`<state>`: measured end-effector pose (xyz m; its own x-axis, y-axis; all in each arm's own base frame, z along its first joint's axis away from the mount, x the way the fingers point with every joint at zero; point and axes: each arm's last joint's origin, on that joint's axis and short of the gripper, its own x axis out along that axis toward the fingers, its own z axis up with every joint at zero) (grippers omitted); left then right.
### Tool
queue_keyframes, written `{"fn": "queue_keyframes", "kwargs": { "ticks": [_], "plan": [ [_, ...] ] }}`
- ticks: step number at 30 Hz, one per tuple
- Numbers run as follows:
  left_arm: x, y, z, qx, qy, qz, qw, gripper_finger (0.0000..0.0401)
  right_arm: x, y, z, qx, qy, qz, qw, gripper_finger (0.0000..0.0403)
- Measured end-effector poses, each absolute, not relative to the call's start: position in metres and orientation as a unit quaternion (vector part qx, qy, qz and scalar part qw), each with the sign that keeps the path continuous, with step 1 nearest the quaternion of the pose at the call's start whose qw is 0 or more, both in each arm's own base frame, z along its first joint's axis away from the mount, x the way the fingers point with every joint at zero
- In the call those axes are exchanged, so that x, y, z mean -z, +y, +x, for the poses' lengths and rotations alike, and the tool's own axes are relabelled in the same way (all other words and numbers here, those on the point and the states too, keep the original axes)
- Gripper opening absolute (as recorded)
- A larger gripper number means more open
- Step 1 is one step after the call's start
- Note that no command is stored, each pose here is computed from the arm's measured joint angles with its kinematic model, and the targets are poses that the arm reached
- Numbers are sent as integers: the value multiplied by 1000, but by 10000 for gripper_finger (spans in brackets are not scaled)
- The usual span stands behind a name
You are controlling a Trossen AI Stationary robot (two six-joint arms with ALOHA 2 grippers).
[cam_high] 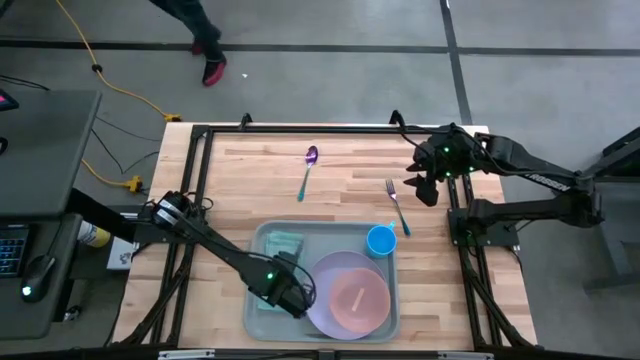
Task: Set up tray
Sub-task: Put the blue knife on top of the blue napkin to the left of the purple plate
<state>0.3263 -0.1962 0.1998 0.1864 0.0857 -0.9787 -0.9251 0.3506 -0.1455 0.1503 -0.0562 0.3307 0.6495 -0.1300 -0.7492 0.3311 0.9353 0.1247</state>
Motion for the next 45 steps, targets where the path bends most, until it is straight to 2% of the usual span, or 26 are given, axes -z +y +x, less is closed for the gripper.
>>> {"fn": "queue_keyframes", "kwargs": {
  "ticks": [12,23,45],
  "plan": [
    [-212,-182,356,-403,508,-446,616,24,-344,-44,125,86,362,79,925,179],
    [-199,-185,374,-457,570,-405,550,23,-350,-39,112,82,333,71,937,179],
    [-189,-177,383,-465,573,-415,533,22,-349,-38,111,80,338,73,935,179]
  ]
}}
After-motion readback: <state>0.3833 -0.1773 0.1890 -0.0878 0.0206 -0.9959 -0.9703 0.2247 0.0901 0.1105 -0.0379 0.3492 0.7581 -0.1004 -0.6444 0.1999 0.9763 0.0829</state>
